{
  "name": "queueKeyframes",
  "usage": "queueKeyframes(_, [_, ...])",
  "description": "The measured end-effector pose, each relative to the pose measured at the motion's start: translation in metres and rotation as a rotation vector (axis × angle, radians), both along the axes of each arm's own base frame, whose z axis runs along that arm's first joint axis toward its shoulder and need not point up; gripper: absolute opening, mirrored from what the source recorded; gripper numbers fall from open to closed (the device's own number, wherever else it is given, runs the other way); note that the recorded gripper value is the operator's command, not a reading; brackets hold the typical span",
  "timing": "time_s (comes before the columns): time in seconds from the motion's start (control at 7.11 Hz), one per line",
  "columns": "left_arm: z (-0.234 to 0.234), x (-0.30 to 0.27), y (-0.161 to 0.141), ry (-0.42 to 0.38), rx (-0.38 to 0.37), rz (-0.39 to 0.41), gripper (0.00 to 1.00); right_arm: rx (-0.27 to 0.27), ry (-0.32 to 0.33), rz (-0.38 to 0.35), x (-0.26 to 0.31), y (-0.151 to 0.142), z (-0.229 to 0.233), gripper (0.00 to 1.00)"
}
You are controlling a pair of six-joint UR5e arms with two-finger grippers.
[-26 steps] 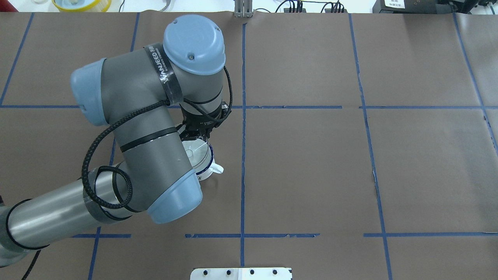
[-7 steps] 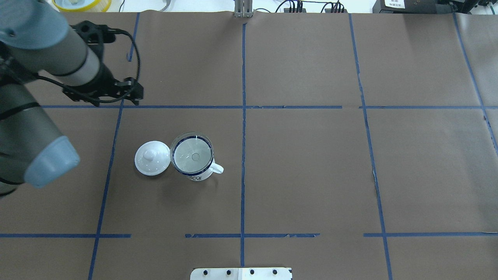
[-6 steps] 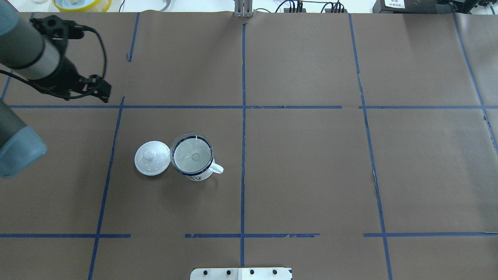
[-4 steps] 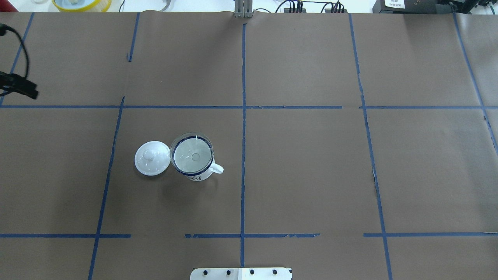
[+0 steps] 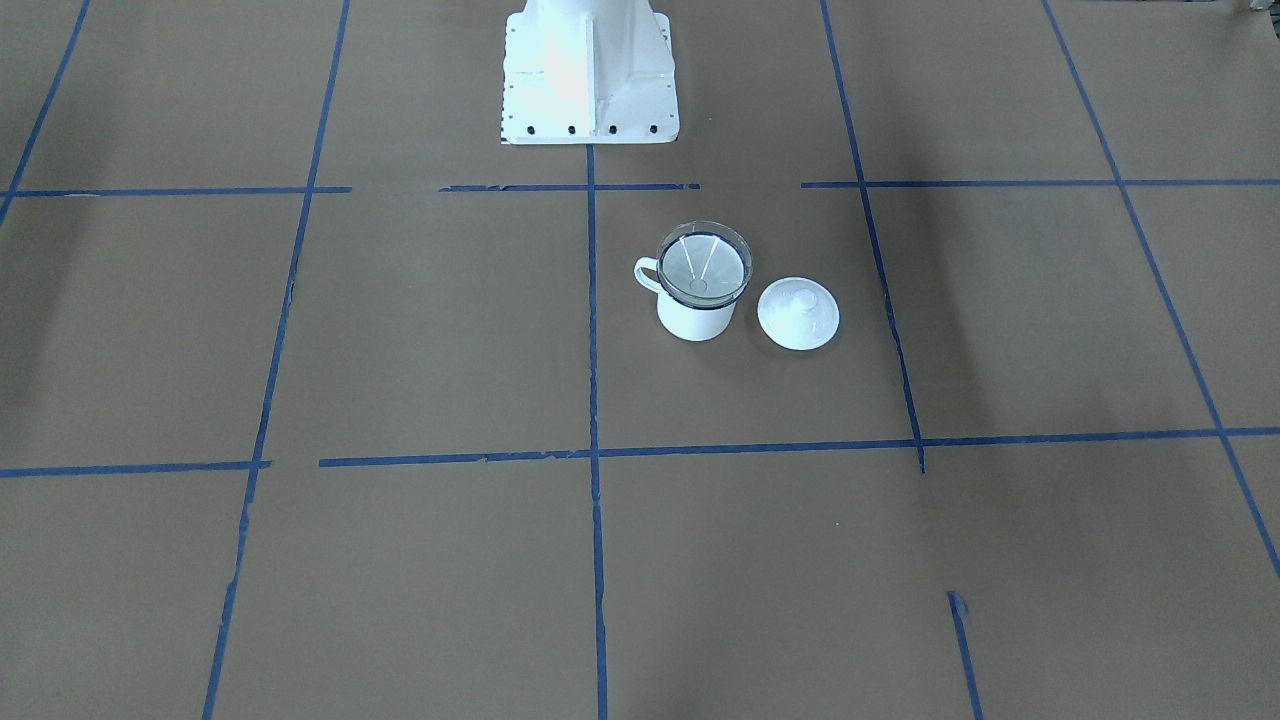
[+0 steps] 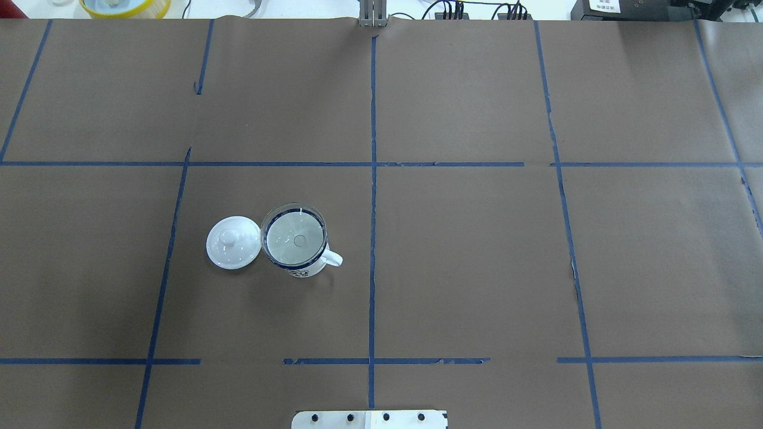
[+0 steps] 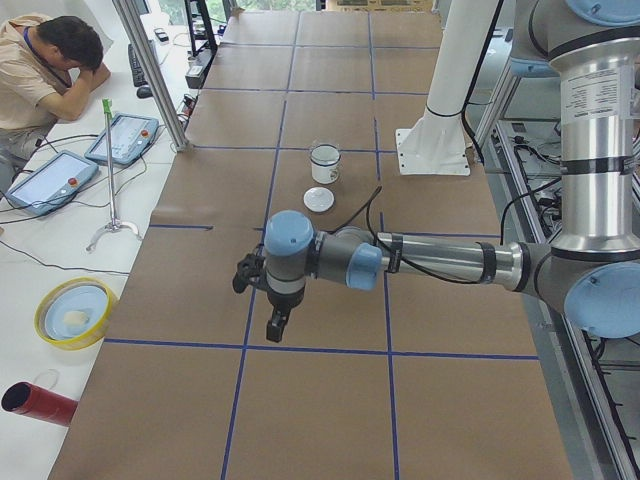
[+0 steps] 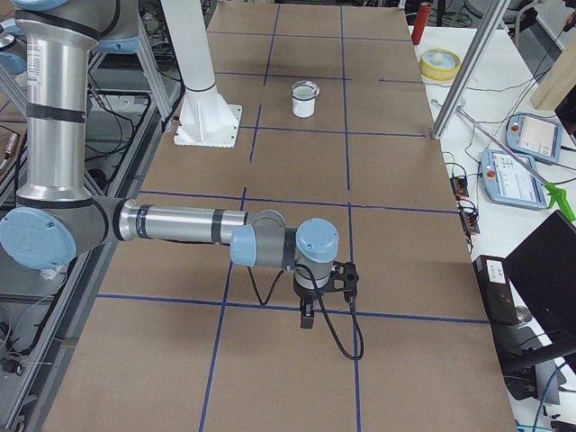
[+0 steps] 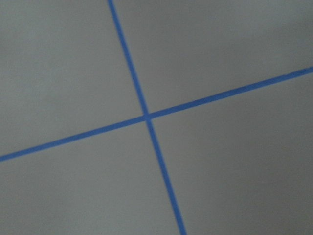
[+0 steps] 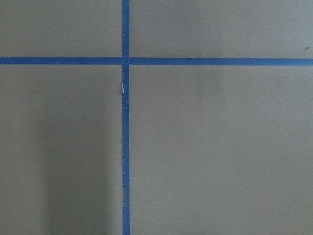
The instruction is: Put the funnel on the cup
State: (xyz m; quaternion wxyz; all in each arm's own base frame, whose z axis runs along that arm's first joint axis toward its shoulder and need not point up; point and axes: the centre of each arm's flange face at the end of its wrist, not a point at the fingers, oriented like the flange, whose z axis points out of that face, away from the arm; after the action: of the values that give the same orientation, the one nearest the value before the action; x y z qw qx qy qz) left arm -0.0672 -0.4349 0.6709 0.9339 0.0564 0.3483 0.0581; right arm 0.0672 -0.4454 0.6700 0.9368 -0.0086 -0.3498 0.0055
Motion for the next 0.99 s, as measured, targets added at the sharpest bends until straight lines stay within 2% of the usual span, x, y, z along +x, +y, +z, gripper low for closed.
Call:
queueKeyframes(0.28, [0.008,-0.024,0.013,0.053,-0.097,-0.055,1.00,0.000,0.000,0.000,0.000,0.000,0.000,1.00])
queueKeyframes(0.42, [0.002,-0.027,0.015,0.060,-0.113,-0.064,1.00,0.000,0.000,0.000,0.000,0.000,0.000,1.00])
queueKeyframes(0.99, [-0.007,-0.029,0.013,0.048,-0.112,-0.067,1.00,0.000,0.000,0.000,0.000,0.000,0.000,1.00])
